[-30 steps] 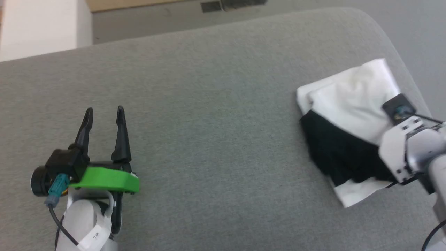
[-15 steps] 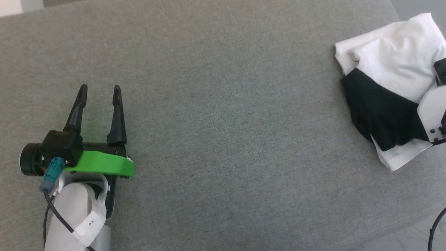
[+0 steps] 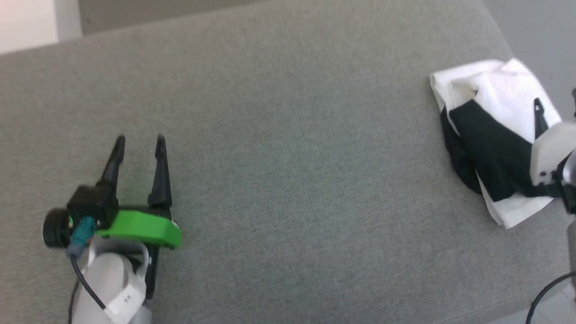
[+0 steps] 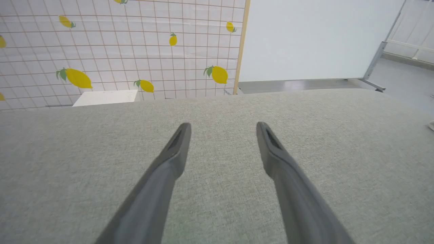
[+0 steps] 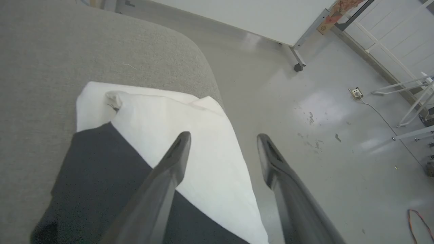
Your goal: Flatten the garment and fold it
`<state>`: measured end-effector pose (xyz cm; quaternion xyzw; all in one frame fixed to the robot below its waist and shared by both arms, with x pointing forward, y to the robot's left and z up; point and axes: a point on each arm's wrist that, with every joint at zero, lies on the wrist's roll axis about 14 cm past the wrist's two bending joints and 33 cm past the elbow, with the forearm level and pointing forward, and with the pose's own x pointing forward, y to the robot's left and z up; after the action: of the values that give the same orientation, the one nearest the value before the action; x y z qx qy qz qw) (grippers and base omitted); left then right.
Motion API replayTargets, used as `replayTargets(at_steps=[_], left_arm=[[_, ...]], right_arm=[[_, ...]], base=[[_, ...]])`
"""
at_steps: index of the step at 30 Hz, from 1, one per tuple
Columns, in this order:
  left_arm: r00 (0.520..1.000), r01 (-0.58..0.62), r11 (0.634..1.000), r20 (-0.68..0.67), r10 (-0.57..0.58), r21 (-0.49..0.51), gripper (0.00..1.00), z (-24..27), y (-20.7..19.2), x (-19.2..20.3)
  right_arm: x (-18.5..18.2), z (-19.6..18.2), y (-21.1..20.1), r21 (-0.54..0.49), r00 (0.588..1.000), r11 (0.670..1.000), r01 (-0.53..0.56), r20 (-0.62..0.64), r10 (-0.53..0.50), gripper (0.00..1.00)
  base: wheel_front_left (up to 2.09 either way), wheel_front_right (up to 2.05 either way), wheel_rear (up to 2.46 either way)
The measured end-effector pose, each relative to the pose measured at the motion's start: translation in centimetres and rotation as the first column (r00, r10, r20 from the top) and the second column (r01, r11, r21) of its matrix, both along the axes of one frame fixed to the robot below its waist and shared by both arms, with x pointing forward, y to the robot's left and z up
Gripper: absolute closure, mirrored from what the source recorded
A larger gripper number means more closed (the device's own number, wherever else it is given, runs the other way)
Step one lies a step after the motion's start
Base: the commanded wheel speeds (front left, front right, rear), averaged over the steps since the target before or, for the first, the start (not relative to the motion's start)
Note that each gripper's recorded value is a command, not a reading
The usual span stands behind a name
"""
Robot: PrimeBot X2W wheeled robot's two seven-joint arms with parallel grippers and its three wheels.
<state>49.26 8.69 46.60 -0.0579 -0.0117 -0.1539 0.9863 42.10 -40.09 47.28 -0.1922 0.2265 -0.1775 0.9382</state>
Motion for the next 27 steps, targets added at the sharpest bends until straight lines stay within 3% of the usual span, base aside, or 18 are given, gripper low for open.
replayTargets(at_steps=[5, 11, 17, 27], left_arm=[[0.999, -0.033, 0.999, -0.005, 0.033, -0.023, 0.00, 1.3, 0.9, -2.4], [0.998, -0.057, 0.998, 0.021, 0.058, -0.030, 0.00, 3.5, 2.0, -5.3], [0.992, -0.118, 0.992, 0.031, 0.119, -0.034, 0.00, 4.4, 4.3, -8.1], [0.975, -0.216, 0.976, 0.041, 0.218, -0.032, 0.00, 4.9, 7.9, -11.7]], right_arm=[[-0.9, 2.7, 3.2, 0.099, 0.975, 0.993, -0.061, 0.221, 0.038, 0.00], [-3.2, 6.3, 7.8, 0.195, 0.879, 0.965, -0.175, 0.472, 0.064, 0.00], [-5.6, 7.0, 13.0, 0.248, 0.820, 0.924, -0.291, 0.563, 0.107, 0.00], [-5.6, 8.8, 20.1, 0.244, 0.737, 0.844, -0.477, 0.634, 0.233, 0.00]], base=[[0.00, 0.00, 0.00], [0.00, 0.00, 0.00], [0.00, 0.00, 0.00], [0.00, 0.00, 0.00]])
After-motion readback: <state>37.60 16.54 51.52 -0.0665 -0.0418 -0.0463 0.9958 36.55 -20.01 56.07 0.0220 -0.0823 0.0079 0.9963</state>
